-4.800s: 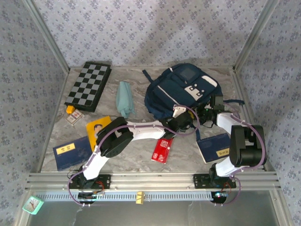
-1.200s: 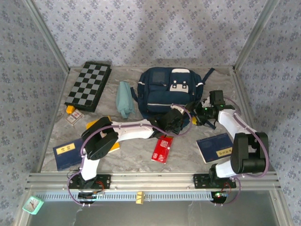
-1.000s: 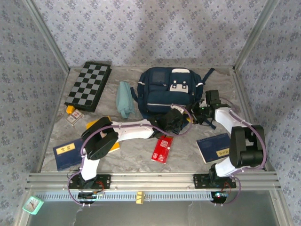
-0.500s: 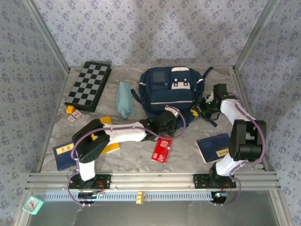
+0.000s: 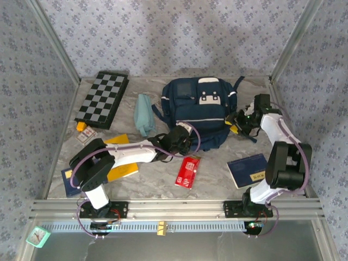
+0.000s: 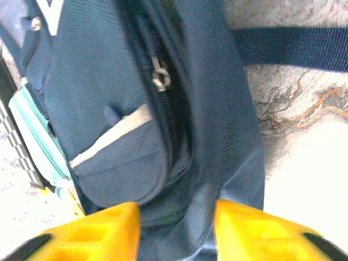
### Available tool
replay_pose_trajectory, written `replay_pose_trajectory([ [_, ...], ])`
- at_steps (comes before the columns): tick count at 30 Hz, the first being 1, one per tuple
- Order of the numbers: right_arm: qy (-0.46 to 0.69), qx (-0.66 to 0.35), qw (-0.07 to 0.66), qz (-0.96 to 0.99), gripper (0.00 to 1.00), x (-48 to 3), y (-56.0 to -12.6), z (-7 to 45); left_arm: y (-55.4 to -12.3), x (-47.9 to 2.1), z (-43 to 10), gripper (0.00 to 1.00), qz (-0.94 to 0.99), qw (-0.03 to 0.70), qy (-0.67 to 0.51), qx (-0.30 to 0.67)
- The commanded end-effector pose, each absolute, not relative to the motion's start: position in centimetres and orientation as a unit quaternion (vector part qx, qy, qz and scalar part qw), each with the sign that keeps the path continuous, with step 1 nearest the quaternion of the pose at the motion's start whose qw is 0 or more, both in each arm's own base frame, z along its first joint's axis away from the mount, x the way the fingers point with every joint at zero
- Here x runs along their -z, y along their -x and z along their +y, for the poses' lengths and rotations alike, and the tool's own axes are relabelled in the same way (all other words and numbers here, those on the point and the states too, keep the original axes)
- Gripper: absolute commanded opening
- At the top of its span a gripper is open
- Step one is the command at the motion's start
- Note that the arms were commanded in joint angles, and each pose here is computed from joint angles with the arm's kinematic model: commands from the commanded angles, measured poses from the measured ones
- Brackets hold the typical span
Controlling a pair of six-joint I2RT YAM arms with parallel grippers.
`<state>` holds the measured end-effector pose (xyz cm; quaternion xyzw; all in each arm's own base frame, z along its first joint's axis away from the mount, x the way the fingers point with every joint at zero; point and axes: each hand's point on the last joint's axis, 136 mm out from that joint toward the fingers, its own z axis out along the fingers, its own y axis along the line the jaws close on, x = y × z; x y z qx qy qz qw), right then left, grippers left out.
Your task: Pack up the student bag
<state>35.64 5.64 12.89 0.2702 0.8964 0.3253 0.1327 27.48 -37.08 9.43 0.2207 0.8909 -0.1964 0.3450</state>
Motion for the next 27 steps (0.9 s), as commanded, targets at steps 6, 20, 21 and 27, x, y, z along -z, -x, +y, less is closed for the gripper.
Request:
replay_pose_trajectory([
  [6, -0.283, -0.335, 0.152, 0.886, 0.71, -15.5, -30.5, 9.6, -27.8, -11.9, -39.8, 0.0, 0.874, 0.364, -0.225, 0.231],
  [20, -0.376, -0.356, 0.147, 0.843, 0.7, -12.6, -31.6, 16.0, -27.4, -13.0, -40.5, 0.0, 0.864, 0.373, -0.234, 0.245],
  [21, -0.378, -0.353, 0.145, 0.843, 0.69, -12.2, -31.7, 16.3, -27.4, -13.1, -40.5, 0.0, 0.863, 0.374, -0.235, 0.246],
  [27, -0.404, -0.322, 0.145, 0.844, 0.59, -10.0, -32.2, 16.4, -27.4, -13.5, -40.9, 0.0, 0.861, 0.375, -0.237, 0.249],
])
